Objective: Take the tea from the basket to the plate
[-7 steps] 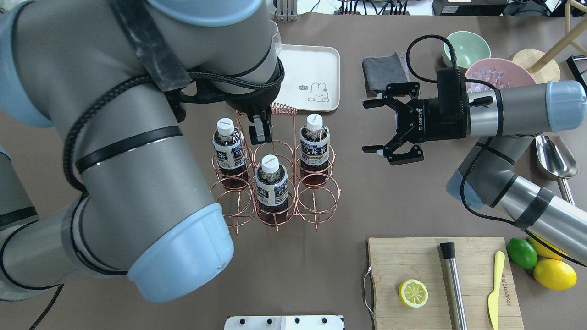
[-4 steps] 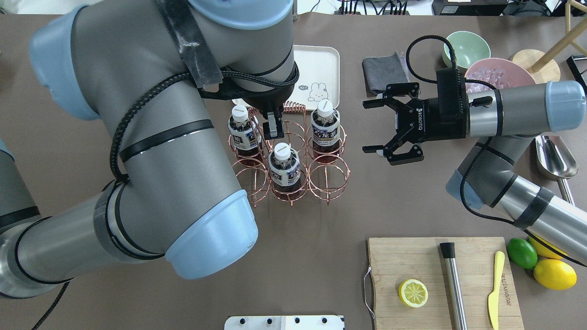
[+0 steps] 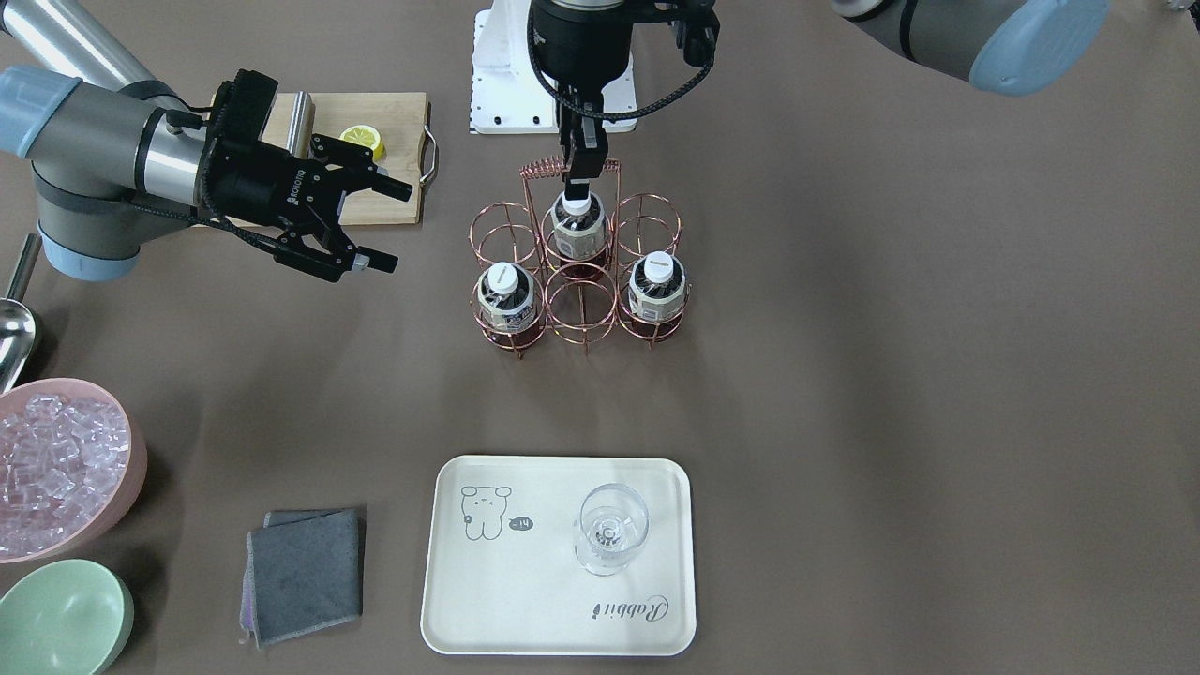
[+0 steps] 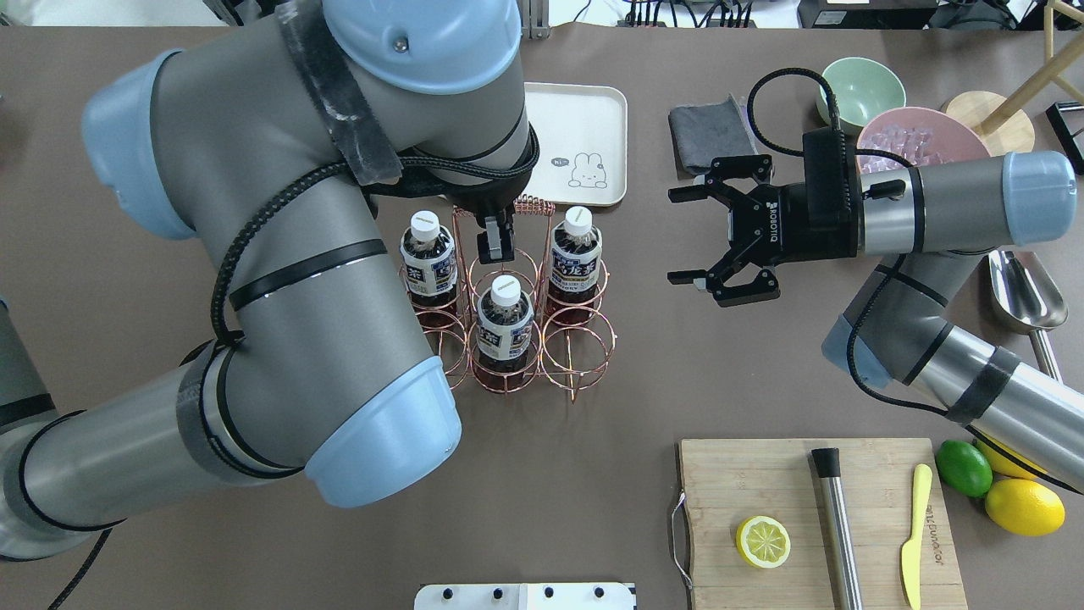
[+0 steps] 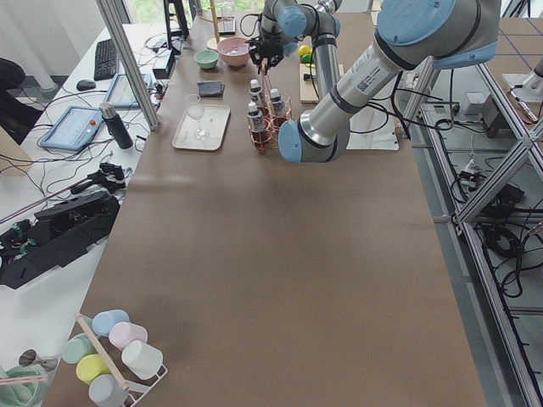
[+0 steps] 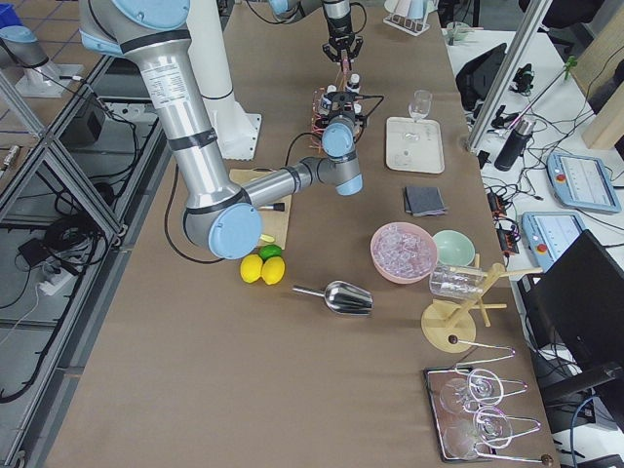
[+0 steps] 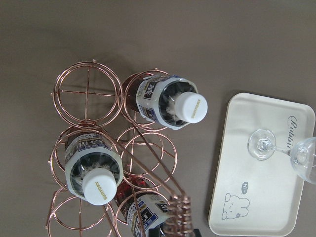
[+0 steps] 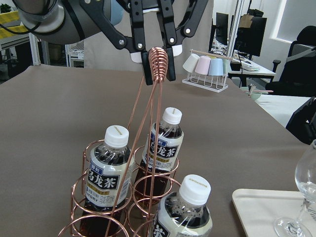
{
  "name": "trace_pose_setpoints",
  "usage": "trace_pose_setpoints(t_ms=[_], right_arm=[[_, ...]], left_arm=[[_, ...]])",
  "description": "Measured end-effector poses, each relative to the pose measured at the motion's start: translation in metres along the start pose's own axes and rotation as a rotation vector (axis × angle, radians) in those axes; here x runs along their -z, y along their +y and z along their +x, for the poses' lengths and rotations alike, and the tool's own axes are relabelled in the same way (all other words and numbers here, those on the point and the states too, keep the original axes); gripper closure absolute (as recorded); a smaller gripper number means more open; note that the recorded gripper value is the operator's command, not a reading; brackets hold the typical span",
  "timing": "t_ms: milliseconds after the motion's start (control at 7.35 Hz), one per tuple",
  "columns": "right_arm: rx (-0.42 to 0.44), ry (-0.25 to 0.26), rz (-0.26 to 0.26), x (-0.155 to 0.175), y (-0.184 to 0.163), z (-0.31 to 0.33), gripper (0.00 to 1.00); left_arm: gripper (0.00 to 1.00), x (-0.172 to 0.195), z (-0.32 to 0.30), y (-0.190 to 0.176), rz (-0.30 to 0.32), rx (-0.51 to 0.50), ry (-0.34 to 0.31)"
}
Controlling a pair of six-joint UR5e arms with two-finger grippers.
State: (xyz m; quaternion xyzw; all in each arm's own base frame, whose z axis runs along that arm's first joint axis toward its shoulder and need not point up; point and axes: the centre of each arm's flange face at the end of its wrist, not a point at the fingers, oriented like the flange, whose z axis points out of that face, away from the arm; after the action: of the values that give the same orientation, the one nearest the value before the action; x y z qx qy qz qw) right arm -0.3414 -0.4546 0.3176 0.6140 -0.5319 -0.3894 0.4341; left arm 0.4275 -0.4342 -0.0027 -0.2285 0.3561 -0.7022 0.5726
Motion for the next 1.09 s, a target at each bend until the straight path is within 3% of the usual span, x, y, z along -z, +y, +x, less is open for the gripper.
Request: trace_pose_setpoints(t_ms=[408, 1089], right_arm=[[-0.007, 0.007, 0.001, -0.004, 0.002, -0.003, 0.01], [-0.054, 0.062, -0.002, -0.032, 0.012, 0.005, 0.01]], left_arm=[[1.00, 0.002, 0.000, -0.002, -0.007, -0.002, 0.004], [1.00, -0.001, -0.001, -0.005, -0.002, 0.000, 0.003]])
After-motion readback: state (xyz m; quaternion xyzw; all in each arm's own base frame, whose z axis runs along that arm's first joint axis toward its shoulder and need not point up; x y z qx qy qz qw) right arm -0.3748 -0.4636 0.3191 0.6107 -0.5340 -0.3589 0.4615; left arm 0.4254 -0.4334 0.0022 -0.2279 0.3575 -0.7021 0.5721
